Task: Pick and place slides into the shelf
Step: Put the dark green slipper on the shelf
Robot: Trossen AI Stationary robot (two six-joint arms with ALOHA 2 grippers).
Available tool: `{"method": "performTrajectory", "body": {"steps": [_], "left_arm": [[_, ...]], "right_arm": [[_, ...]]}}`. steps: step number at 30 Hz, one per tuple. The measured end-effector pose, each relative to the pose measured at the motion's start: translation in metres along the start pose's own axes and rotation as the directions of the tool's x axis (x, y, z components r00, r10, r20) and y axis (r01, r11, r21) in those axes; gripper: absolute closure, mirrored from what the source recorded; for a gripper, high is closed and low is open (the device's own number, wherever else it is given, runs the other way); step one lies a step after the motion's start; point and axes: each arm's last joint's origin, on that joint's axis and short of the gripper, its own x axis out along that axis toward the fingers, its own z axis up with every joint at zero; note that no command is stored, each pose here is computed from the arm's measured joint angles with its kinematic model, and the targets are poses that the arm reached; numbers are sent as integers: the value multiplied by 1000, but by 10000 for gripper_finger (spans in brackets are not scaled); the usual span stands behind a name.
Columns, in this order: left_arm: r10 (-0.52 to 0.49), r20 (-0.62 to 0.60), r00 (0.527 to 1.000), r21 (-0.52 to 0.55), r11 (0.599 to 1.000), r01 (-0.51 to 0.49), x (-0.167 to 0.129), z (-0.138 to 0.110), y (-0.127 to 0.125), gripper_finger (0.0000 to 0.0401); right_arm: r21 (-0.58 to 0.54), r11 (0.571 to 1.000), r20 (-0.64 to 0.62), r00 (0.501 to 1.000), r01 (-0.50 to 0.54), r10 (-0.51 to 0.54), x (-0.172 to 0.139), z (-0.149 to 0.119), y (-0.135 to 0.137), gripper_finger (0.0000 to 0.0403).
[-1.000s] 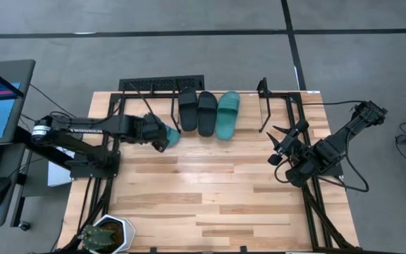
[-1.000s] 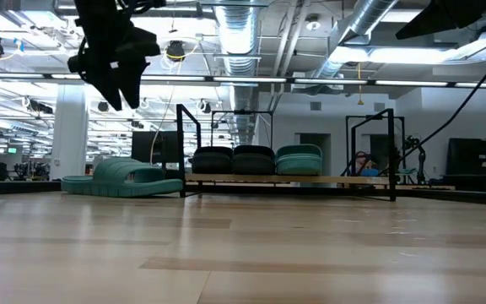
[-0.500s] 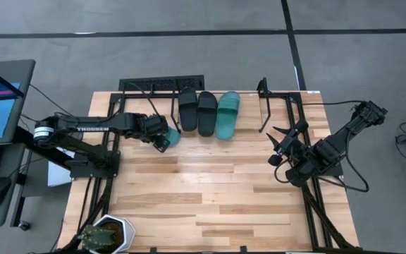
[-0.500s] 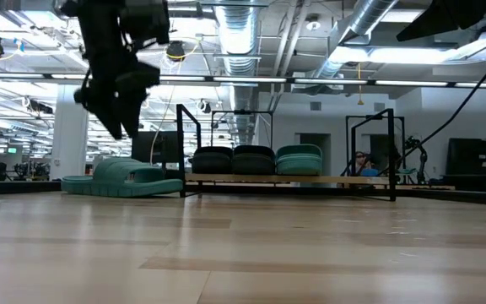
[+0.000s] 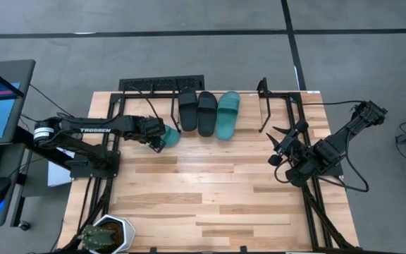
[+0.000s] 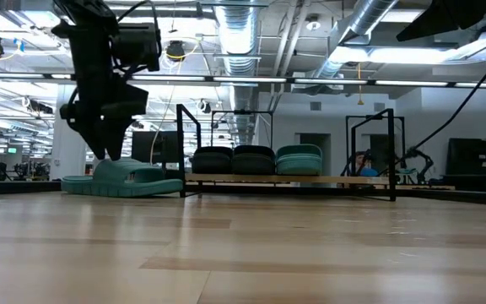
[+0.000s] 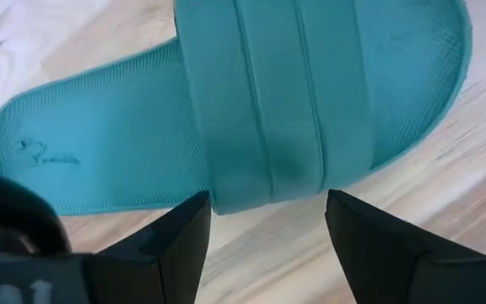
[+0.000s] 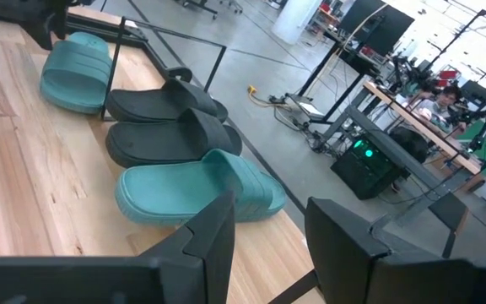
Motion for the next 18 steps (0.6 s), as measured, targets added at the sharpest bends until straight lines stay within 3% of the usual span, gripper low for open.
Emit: {"method": "performTrajectory", "body": {"steps": [6, 18], "left_arm": [[-14, 29, 999, 9, 1000, 14, 0, 3, -2, 177], [64, 90, 994, 5, 998, -65, 0, 5, 1, 177]], "right_arm": [[1, 1000, 0, 1000, 0, 0, 0, 0, 0, 268], [5, 1000, 2, 1000, 0, 0, 0, 0, 0, 269]]}}
